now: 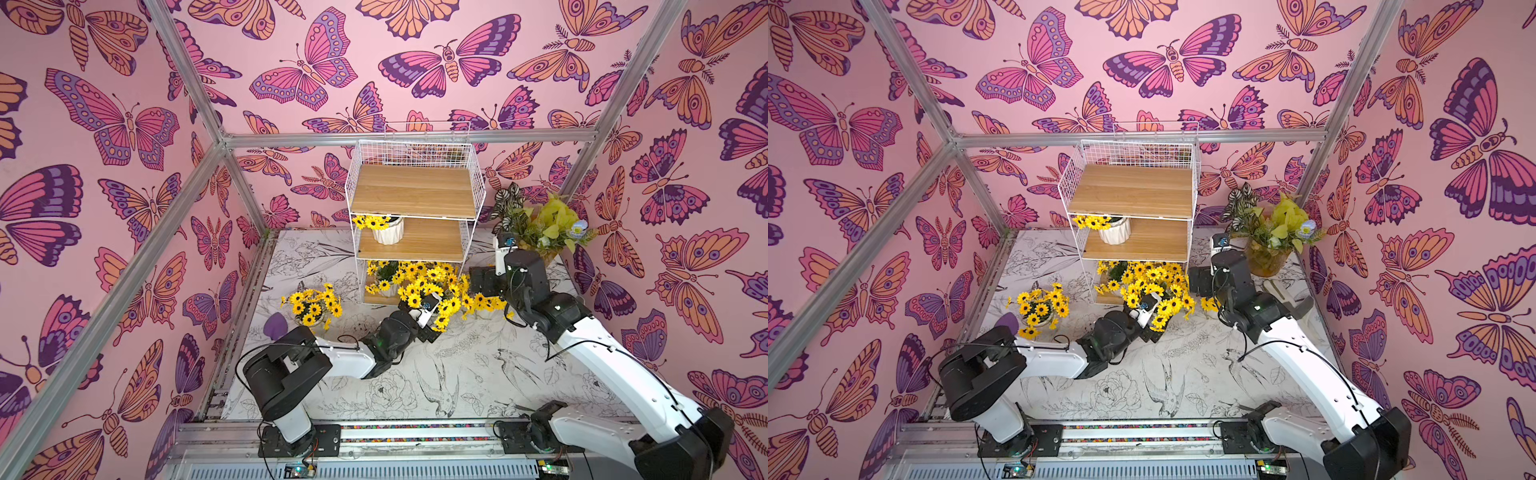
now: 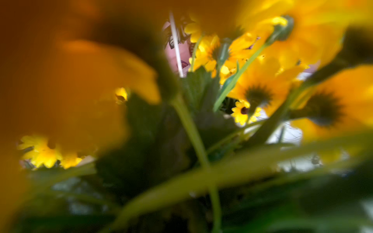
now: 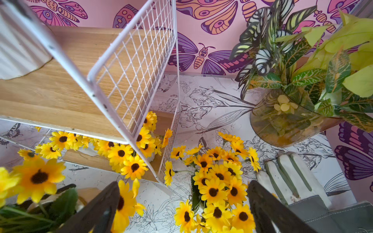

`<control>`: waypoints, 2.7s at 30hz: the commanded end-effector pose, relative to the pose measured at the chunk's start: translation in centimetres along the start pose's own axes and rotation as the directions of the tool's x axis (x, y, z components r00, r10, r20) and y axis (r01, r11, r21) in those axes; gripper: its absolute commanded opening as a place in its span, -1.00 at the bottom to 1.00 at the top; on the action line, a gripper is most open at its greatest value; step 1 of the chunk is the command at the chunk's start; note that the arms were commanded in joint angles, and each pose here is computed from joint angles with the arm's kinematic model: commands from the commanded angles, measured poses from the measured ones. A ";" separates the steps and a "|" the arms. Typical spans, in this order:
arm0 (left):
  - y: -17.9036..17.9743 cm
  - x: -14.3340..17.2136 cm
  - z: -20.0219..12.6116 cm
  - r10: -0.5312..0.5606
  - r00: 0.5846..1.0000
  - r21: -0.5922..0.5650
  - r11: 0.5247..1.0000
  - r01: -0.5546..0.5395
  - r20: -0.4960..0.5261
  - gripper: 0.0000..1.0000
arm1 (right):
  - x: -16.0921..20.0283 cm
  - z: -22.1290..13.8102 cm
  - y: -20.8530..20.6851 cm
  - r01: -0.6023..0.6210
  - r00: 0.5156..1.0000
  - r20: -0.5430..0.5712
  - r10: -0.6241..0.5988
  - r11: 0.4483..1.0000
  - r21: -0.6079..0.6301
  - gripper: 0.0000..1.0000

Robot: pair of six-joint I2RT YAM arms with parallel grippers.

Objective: Take the sunflower pots off the shelves
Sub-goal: Pick up the sunflower pot from the shelf, then place the sunflower pot at the center of the board.

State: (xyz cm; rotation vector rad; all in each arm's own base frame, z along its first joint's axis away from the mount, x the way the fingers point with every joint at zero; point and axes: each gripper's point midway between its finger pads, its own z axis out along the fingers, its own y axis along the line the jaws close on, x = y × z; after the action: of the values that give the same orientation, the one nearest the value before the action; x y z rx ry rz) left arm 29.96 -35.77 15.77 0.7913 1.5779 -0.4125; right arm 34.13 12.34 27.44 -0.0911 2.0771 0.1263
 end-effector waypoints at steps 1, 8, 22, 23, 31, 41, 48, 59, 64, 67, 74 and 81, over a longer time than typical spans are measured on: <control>-1.0 -3.3 -0.8 -0.062 0.989 0.045 0.997 0.056 0.133 -0.37 | 0.1 -0.5 -0.5 0.012 1.000 0.001 -0.012 1.000 0.012 0.98; -5.9 -1.3 -0.3 -0.103 0.982 0.202 0.977 0.070 0.157 -0.36 | -0.5 -2.6 -3.6 -0.011 0.999 0.038 0.007 0.994 0.110 0.97; -13.6 1.6 2.6 -0.198 0.971 0.450 0.885 0.119 0.133 -0.33 | -1.0 -6.9 -6.8 -0.031 0.996 0.090 0.013 0.980 0.199 0.98; -13.9 1.6 2.9 -0.202 0.971 0.462 0.879 0.120 0.132 -0.33 | -1.0 -7.1 -6.8 -0.031 0.996 0.092 0.012 0.979 0.202 0.97; -16.2 2.1 5.7 -0.247 0.961 0.531 0.834 0.148 0.120 -0.32 | -0.8 -8.1 -7.4 -0.026 0.996 0.088 0.007 0.975 0.219 0.98; -19.0 4.0 9.3 -0.245 0.968 0.593 0.788 0.166 0.055 -0.31 | -0.6 -8.1 -7.2 -0.035 0.997 0.079 0.019 0.978 0.207 0.98; -20.3 5.4 10.6 -0.237 0.972 0.622 0.761 0.184 0.003 -0.08 | -0.1 -8.1 -7.4 -0.035 0.997 0.075 0.020 0.977 0.208 0.98; -18.9 4.9 8.1 -0.252 0.968 0.617 0.759 0.206 -0.013 0.99 | 0.7 -7.1 -6.5 -0.017 0.999 0.045 0.009 0.986 0.167 0.97; -18.6 5.2 7.2 -0.208 0.977 0.609 0.769 0.195 -0.050 0.99 | 0.6 -6.6 -5.8 -0.015 0.999 0.037 0.010 0.990 0.138 0.97; -18.6 5.5 7.2 -0.183 0.980 0.610 0.768 0.194 -0.081 0.99 | 0.5 -6.1 -5.4 -0.011 1.000 0.028 0.008 0.992 0.122 0.97; -19.1 6.4 9.9 -0.125 0.976 0.681 0.701 0.213 -0.177 0.99 | 0.3 -5.7 -4.9 -0.011 1.000 0.017 0.010 0.995 0.102 0.98; -18.5 7.0 9.7 0.023 0.967 0.713 0.679 0.172 -0.255 0.99 | 0.3 -5.9 -4.8 0.000 1.000 0.008 -0.001 0.995 0.095 0.98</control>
State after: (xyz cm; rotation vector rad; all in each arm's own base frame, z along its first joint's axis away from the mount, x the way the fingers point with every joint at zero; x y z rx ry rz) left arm 25.14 -54.56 5.34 1.3131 1.6005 -1.1131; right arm 29.45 6.89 28.29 -0.0324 2.0997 0.0134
